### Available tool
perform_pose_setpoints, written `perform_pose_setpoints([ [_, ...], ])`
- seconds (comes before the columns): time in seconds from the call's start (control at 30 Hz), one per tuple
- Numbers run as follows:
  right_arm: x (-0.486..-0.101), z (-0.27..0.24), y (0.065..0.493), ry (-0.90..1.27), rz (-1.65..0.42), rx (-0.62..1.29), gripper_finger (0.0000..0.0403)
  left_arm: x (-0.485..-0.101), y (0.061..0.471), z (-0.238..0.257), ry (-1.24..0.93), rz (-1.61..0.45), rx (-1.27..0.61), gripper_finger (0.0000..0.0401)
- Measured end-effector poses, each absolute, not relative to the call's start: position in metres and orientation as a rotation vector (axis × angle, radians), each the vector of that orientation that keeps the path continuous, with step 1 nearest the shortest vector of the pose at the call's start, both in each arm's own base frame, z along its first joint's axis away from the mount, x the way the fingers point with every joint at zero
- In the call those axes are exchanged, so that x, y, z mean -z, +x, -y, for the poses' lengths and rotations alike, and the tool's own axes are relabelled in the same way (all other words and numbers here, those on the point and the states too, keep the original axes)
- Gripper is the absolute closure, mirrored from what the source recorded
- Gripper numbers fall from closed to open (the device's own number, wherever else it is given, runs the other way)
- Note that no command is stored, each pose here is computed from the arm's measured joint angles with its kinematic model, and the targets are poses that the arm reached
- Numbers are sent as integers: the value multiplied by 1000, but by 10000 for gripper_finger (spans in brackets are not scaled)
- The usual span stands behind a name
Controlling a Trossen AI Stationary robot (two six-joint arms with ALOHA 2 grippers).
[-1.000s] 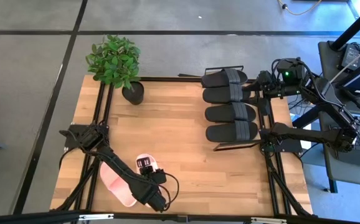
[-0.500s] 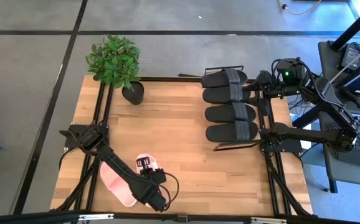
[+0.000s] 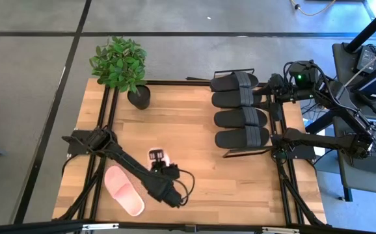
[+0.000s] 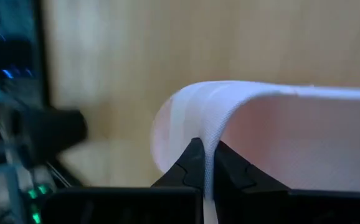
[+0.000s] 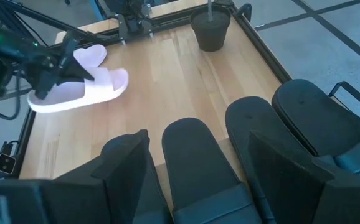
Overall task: Pick and place slides into the shelf
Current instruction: Put the pink slide under the shelf
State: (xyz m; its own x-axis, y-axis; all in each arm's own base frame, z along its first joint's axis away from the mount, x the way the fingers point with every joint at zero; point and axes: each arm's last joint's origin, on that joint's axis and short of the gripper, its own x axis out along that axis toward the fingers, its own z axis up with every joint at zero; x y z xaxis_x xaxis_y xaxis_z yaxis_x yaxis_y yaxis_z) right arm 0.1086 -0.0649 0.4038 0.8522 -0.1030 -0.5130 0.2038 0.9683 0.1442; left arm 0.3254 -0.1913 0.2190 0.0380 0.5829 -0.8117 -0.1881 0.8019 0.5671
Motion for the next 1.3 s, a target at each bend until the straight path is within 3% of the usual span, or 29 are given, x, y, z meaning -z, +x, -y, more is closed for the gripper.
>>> perform_pose_setpoints([
  [0.4,-404,65,109,211,-525,168,128,-309,325,129,509,-1247,-513,399],
  [0.63,-404,65,109,226,-524,173,128,-337,321,91,660,-1271,-420,399],
  [0.9,-404,66,108,211,-534,221,128,-369,323,48,654,-1152,-349,399],
  [1.1,-403,67,108,197,-542,255,128,-374,327,20,676,-1150,-299,399],
  [1.3,-403,67,108,179,-545,250,128,-343,342,0,666,-1151,-159,399],
])
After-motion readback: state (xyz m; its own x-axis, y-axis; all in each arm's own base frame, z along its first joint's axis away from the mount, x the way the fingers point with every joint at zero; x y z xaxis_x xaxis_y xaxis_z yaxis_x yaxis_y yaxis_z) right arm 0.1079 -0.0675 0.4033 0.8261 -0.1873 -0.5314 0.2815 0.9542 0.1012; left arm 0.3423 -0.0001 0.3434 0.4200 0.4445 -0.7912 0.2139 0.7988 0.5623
